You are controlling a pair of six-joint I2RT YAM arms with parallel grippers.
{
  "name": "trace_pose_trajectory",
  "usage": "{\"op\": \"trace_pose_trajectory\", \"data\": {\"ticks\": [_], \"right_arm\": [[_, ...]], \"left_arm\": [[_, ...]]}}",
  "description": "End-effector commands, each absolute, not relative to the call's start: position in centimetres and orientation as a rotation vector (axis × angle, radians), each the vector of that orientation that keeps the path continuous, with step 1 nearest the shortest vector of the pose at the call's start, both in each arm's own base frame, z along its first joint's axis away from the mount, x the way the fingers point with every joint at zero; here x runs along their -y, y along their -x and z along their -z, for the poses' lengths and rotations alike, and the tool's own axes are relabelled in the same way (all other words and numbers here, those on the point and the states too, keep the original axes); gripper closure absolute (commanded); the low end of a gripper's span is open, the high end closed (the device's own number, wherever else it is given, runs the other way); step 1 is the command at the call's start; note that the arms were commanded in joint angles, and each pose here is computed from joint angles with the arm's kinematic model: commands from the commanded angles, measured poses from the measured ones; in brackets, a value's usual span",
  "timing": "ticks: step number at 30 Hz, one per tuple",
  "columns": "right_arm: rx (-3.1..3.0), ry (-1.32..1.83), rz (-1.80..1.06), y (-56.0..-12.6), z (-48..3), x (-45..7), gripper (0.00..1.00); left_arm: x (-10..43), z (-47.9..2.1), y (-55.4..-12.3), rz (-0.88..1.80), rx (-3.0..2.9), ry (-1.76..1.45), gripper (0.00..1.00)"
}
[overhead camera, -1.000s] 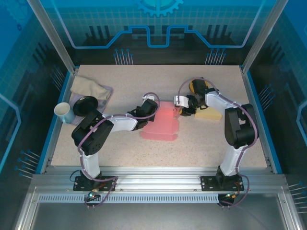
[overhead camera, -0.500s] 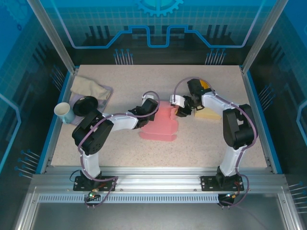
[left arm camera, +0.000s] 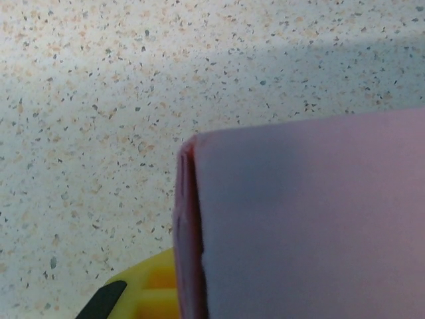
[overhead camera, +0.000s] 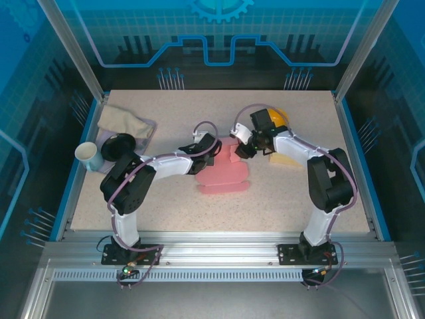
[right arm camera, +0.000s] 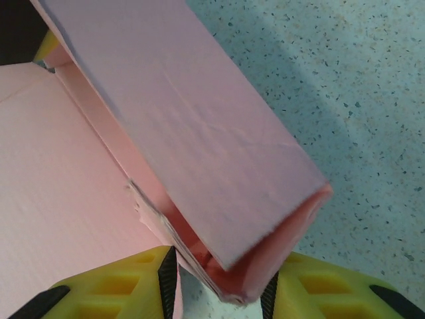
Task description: Fold the paper box
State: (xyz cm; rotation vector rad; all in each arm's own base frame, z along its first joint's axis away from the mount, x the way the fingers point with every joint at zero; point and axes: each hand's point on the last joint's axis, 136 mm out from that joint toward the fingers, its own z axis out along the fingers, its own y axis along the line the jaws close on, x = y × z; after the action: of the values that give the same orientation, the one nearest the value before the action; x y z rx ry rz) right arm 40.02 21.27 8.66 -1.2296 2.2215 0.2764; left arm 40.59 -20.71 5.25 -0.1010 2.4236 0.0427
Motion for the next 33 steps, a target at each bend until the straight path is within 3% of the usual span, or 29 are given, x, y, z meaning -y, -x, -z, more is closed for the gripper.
{"op": "trace_pose_trajectory", "data": {"ticks": [1,19,33], "right_arm": [[-2.232,1.1,-0.223,-40.9,-9.0,-22.2,0.63],[-2.286,0.81,-0.217,-42.1,-8.5,-24.3,0.64],[-2.276,0.647,0.205,-41.7,-8.2,-21.0,0.69]], "left_arm": [[21.3,-5.2,-40.1,0.01,-2.488,0.165,1.0],[22.3,-7.1,-38.9,0.198,-2.586,0.285,1.0],[21.9,-6.6,-38.6,0.216,-2.65,0.388,1.0]]}}
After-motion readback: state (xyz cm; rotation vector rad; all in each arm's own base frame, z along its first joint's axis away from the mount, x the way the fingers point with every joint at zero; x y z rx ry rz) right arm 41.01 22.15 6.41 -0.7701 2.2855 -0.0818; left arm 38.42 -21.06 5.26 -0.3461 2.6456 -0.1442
